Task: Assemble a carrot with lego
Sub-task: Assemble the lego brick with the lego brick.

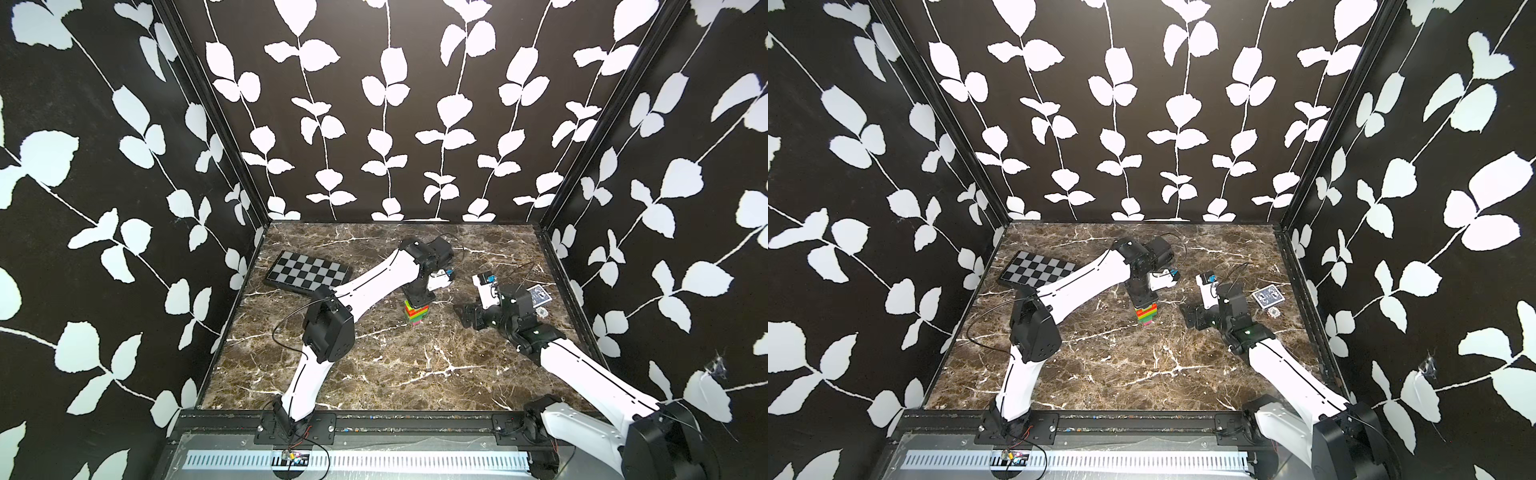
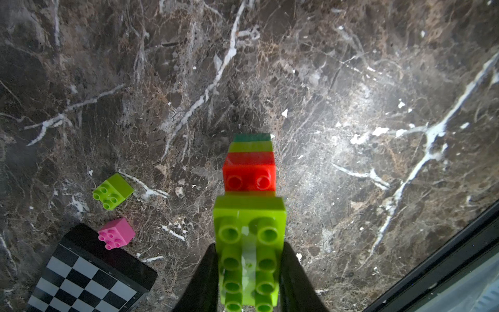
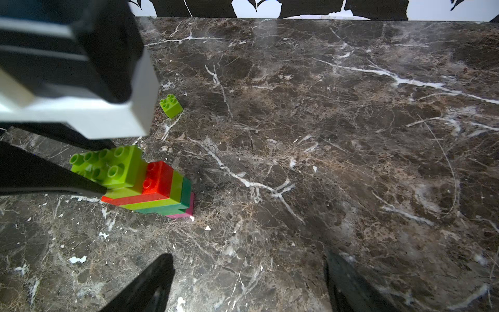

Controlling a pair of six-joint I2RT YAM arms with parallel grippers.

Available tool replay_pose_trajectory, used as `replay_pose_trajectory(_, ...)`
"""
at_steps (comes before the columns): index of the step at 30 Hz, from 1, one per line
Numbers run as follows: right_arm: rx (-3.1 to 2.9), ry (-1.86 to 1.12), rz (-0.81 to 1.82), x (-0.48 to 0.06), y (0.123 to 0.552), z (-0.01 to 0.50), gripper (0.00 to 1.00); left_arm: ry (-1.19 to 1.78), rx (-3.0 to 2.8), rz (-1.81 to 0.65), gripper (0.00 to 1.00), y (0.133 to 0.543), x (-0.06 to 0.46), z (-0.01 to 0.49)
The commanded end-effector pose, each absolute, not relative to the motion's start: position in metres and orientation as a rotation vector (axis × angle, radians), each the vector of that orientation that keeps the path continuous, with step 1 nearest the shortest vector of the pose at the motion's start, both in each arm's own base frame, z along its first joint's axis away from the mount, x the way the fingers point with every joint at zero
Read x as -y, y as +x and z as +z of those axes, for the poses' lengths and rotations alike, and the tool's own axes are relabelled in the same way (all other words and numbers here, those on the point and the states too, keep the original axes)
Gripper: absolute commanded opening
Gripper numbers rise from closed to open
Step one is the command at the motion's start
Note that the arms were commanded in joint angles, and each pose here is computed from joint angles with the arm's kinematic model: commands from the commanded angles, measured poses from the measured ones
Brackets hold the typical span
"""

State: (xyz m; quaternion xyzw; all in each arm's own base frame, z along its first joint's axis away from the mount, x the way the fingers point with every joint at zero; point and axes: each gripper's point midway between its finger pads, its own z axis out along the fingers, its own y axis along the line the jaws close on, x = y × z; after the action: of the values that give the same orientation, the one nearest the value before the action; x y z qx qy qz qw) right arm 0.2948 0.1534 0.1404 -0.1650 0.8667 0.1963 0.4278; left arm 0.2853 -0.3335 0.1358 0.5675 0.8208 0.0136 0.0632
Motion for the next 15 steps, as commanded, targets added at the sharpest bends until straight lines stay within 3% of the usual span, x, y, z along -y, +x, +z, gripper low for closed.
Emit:
replay_pose_trajectory(1,-2.163,-0.401,0.497,-0.153,0.293,0.135,0.87,1.869,-2.666,0.103,0.14,0.260,0.314,0.080)
replay_pose_trajectory(15,-2.161,-0.401,0.517,-0.157,0.297,0.137,0.87,1.521,-2.775,0.057,0.19,0.274,0.333,0.082)
